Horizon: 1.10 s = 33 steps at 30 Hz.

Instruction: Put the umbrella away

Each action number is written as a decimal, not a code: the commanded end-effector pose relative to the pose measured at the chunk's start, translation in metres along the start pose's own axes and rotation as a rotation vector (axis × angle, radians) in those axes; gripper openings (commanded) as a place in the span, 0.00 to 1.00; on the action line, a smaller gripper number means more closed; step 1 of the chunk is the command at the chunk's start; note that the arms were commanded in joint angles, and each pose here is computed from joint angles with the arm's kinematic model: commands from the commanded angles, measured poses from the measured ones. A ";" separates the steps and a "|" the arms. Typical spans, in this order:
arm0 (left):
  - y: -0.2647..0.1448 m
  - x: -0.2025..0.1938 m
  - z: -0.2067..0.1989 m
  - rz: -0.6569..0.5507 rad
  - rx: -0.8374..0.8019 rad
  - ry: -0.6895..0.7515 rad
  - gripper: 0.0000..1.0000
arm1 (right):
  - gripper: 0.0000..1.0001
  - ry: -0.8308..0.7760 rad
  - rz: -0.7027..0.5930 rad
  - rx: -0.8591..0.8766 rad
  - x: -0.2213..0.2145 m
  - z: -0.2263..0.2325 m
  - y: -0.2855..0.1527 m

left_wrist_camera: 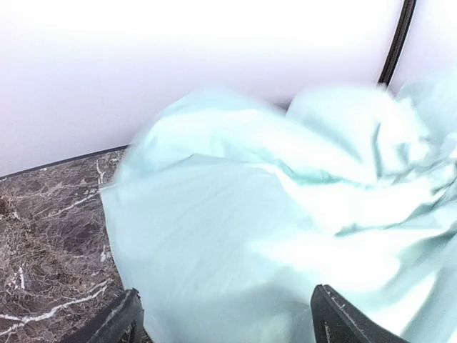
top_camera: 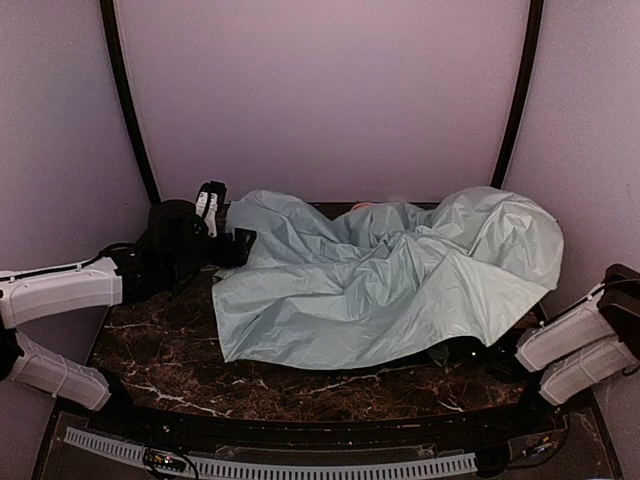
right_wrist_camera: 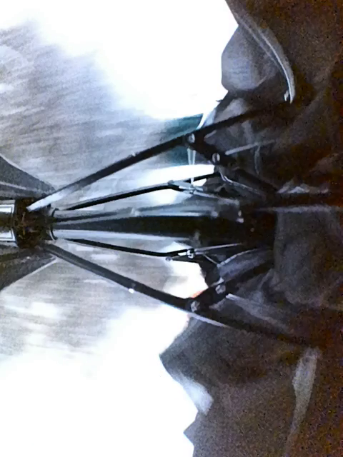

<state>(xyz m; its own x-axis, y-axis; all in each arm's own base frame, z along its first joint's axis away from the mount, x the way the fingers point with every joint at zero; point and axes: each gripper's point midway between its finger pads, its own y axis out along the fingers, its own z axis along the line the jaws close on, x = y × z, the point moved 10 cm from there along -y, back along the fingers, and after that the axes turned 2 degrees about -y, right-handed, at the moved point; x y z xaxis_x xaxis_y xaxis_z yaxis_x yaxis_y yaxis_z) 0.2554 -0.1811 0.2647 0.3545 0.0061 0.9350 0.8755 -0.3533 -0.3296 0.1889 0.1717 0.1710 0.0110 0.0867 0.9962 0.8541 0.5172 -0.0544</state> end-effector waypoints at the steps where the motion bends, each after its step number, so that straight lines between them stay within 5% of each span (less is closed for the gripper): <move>1: 0.003 0.016 -0.008 -0.039 -0.064 0.034 0.83 | 0.00 0.130 -0.129 -0.077 0.001 -0.003 -0.011; 8: 0.005 0.023 -0.023 -0.049 -0.190 0.045 0.81 | 0.00 0.096 -0.209 -0.061 0.041 -0.001 -0.005; 22: -0.009 0.031 -0.017 -0.120 -0.145 0.097 0.81 | 0.00 -0.006 -0.451 -0.005 0.152 0.006 0.014; 33: -0.027 0.039 -0.010 -0.200 -0.110 0.110 0.82 | 0.00 -0.074 -0.444 0.162 0.229 -0.018 -0.045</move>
<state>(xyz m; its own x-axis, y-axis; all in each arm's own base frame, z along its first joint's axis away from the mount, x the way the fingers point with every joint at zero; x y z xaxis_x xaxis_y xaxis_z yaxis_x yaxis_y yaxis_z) 0.2495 -0.1869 0.2964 0.2143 -0.0429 0.9758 0.8647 -0.4564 -0.2099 0.1820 0.1702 0.3633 -0.3393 -0.0765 0.9375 0.7551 0.5722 0.3200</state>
